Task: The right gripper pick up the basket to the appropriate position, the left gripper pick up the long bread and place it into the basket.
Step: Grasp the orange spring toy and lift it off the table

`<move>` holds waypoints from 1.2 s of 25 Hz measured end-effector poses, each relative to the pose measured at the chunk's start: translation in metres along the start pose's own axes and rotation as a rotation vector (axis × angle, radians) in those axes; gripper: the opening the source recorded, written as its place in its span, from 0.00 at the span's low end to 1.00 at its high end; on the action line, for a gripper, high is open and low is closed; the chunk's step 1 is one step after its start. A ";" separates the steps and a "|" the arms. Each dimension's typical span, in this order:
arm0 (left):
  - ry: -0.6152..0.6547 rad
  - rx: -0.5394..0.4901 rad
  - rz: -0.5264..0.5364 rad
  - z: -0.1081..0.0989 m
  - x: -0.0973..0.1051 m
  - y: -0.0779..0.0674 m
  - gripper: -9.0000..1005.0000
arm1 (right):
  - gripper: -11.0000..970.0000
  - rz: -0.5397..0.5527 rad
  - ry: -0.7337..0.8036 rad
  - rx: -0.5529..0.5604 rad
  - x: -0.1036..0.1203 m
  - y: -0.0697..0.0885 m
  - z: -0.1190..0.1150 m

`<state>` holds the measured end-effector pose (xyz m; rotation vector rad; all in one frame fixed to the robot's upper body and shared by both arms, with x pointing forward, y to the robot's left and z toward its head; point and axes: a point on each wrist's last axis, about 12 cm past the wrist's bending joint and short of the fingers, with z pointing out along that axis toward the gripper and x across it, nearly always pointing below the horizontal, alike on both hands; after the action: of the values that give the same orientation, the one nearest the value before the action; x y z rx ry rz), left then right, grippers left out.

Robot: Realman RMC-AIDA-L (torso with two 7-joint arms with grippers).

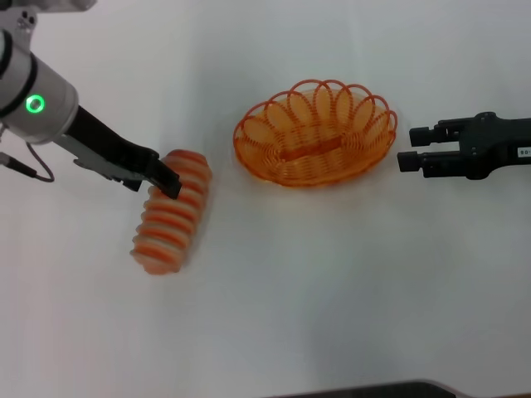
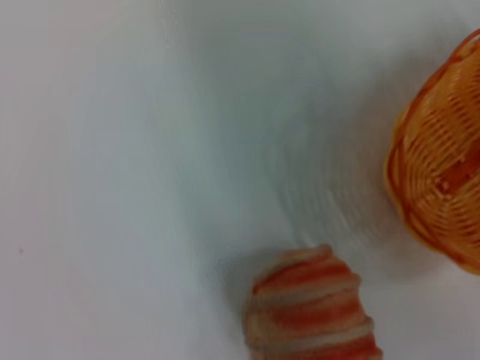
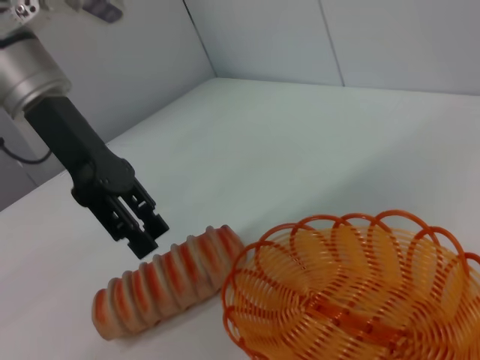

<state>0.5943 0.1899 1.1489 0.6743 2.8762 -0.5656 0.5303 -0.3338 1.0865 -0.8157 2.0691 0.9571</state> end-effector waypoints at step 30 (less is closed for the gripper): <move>0.028 -0.049 0.071 0.023 -0.002 -0.007 0.40 | 0.66 0.014 -0.026 0.011 0.001 -0.001 -0.001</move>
<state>0.5939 0.1745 1.1309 0.7792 2.8681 -0.4779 0.5299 -0.3353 1.0864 -0.7801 2.0583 0.9578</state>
